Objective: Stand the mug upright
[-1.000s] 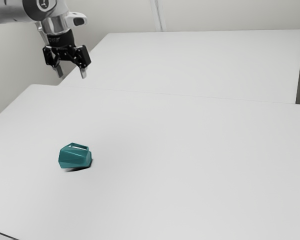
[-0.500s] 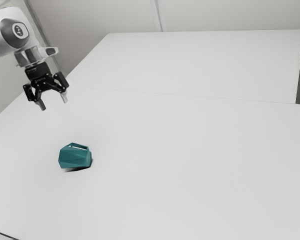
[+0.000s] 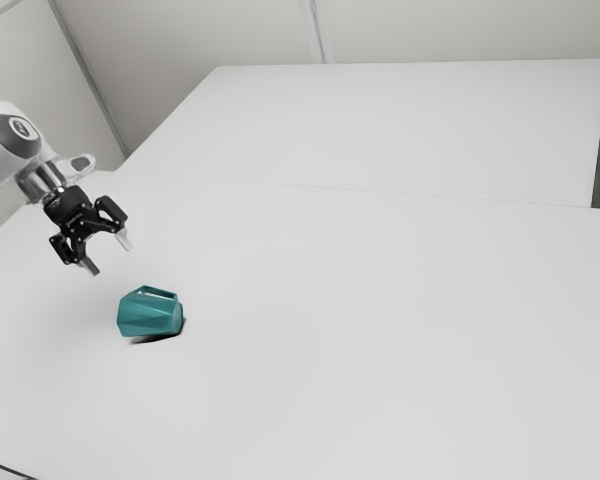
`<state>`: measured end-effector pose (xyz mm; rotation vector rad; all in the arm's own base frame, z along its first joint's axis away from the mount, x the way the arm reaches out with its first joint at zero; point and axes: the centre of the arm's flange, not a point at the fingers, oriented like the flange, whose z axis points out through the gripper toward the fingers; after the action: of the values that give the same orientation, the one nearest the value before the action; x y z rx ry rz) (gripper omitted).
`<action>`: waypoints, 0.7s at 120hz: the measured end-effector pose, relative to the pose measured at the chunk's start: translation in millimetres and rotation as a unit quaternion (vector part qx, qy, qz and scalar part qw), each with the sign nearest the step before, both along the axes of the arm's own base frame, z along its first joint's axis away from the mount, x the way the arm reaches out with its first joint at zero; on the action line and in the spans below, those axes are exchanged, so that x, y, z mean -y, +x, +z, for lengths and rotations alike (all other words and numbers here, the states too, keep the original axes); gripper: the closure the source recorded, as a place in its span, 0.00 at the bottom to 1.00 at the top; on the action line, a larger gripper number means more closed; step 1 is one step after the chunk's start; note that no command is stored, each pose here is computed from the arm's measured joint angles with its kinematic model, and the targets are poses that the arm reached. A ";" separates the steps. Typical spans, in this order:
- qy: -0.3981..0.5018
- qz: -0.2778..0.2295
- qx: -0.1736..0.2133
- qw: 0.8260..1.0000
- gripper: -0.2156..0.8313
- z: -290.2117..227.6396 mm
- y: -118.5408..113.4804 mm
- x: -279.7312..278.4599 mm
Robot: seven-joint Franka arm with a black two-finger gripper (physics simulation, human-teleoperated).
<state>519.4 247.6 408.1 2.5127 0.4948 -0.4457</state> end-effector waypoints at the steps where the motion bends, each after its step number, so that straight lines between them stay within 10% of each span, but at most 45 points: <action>1: -0.002 0.000 0.000 1.000 0.21 -1.9 -0.4 -1.0; 84: -0.099 -0.016 0.051 0.994 0.21 -98.8 -18.2 -31.0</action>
<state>501.2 278.5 309.4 2.3414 0.3529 -0.3576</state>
